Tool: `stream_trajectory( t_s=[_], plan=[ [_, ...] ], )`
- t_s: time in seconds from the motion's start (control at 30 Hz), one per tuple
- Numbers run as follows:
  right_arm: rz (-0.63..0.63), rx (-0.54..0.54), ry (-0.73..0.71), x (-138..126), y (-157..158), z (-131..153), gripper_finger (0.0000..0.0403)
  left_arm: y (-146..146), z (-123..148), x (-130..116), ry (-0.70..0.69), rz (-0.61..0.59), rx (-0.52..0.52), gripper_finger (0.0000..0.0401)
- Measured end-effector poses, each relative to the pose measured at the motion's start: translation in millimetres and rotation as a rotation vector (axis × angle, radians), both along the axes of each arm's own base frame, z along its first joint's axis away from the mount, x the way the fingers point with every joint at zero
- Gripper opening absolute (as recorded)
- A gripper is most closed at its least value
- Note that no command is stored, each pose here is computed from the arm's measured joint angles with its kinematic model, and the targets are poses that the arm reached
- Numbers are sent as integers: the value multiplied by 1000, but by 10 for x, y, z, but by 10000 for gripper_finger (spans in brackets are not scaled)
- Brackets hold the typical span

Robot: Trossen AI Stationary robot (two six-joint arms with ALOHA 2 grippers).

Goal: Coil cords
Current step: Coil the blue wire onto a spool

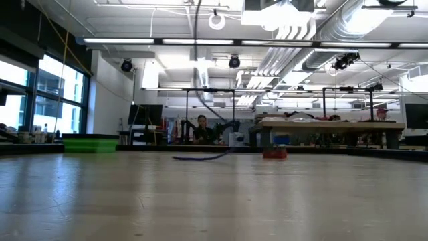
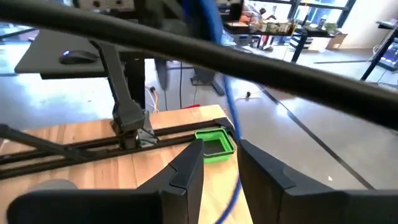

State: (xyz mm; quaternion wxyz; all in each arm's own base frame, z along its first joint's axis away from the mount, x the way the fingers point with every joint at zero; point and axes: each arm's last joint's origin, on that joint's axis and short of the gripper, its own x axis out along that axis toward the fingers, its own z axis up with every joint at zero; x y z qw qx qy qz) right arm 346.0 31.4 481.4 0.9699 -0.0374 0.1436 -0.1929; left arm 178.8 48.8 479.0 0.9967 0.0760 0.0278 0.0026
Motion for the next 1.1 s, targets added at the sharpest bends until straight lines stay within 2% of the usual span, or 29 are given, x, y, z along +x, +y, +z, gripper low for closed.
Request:
stream_trajectory(
  t_s=[0.1,0.2,0.4,0.6,0.77,0.97,1.1],
  plan=[
    [1,-22,-41,-1,-17,58,92,-13,53,-72,36,32,70,0],
    [12,-54,-54,-1,-48,90,97,-5,48,-87,65,92,75,0],
    [67,14,-84,36,-101,88,133,-73,209,-80,-93,-7,-54,0],
    [311,75,-115,26,-71,139,147,-127,334,-82,-194,-179,-273,0],
    [492,111,-181,62,-119,193,145,-147,432,-108,-269,-253,-369,0],
    [551,110,-292,75,-213,298,145,-143,585,-82,-413,-340,-496,0],
    [579,109,-358,95,-243,350,145,-133,578,-20,-403,-364,-560,0]
  ],
)
